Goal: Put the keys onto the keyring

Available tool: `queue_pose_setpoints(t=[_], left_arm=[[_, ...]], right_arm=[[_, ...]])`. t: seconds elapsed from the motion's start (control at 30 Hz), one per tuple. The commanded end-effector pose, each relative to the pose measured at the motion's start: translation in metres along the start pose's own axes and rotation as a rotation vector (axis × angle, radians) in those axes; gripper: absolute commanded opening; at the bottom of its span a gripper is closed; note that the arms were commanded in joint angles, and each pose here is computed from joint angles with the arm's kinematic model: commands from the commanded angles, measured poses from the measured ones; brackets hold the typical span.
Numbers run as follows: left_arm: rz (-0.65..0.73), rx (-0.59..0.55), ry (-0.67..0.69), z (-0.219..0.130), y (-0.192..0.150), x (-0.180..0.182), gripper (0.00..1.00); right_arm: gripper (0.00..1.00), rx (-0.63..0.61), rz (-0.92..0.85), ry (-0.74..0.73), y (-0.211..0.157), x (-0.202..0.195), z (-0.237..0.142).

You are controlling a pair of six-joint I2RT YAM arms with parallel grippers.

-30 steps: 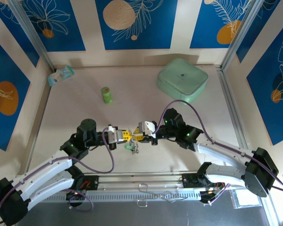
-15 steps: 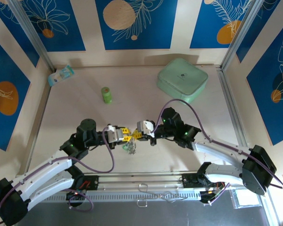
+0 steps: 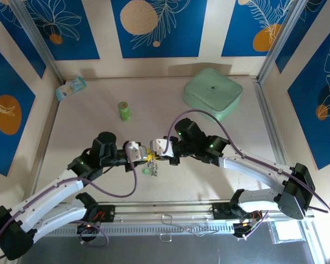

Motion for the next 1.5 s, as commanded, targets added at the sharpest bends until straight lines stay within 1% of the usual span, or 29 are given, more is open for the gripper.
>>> queue_pose_setpoints(t=[0.0, 0.1, 0.17, 0.2, 0.23, 0.27, 0.33, 0.47, 0.77, 1.0, 1.1, 1.23, 1.33, 1.47], left_arm=[[0.035, -0.046, -0.008, -0.003, 0.017, 0.002, 0.12], [0.026, -0.075, -0.009, -0.004, 0.021, 0.002, 0.00], [0.023, -0.085, -0.008, -0.004, 0.021, 0.001, 0.00], [0.024, -0.096, -0.007, -0.005, 0.021, 0.000, 0.00], [0.022, -0.107, -0.004, -0.005, 0.019, -0.001, 0.00], [0.021, -0.125, 0.001, -0.006, 0.019, -0.002, 0.00], [0.014, -0.167, -0.002, -0.006, 0.017, -0.006, 0.00], [-0.004, -0.222, -0.019, -0.005, 0.013, -0.012, 0.00], [-0.003, -0.230, -0.031, -0.006, 0.008, -0.016, 0.00], [0.007, -0.240, -0.045, -0.005, 0.009, -0.017, 0.00], [0.013, -0.247, -0.050, -0.006, 0.010, -0.018, 0.00], [0.021, -0.251, -0.051, -0.006, 0.009, -0.019, 0.00], [0.023, -0.251, -0.055, -0.006, 0.009, -0.019, 0.00], [0.030, -0.269, -0.073, -0.006, 0.011, -0.020, 0.00]], right_arm=[[0.00, 0.053, -0.032, 0.005, 0.008, 0.002, 0.001], [0.00, 0.033, -0.015, 0.022, 0.012, 0.002, 0.001], [0.00, -0.024, 0.017, 0.033, 0.013, 0.001, -0.005], [0.08, -0.068, 0.041, 0.041, 0.012, 0.000, -0.010], [0.20, -0.116, 0.066, 0.053, 0.009, -0.002, -0.015], [0.24, -0.154, 0.086, 0.065, 0.005, -0.002, -0.018], [0.27, -0.221, 0.112, 0.072, -0.004, -0.003, -0.022], [0.27, -0.244, 0.127, 0.085, -0.013, -0.001, -0.022], [0.27, -0.250, 0.132, 0.144, -0.015, 0.005, -0.020], [0.27, -0.208, 0.134, 0.160, -0.017, 0.005, -0.016], [0.23, -0.191, 0.132, 0.154, -0.018, 0.004, -0.014], [0.12, -0.183, 0.131, 0.144, -0.017, 0.004, -0.015], [0.06, -0.180, 0.130, 0.131, -0.018, 0.002, -0.017], [0.03, -0.161, 0.148, 0.131, -0.021, 0.000, -0.013]])
Point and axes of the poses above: each hand's point on the last joint's axis, 136 mm out from that joint toward the fingers, its own z axis out along the fingers, its own x axis along the line the jaws close on, y = z × x, the point moved 9 cm from there along -z, back along the fingers, and after that the axes turned 4 degrees about z, right-handed, at the moved point
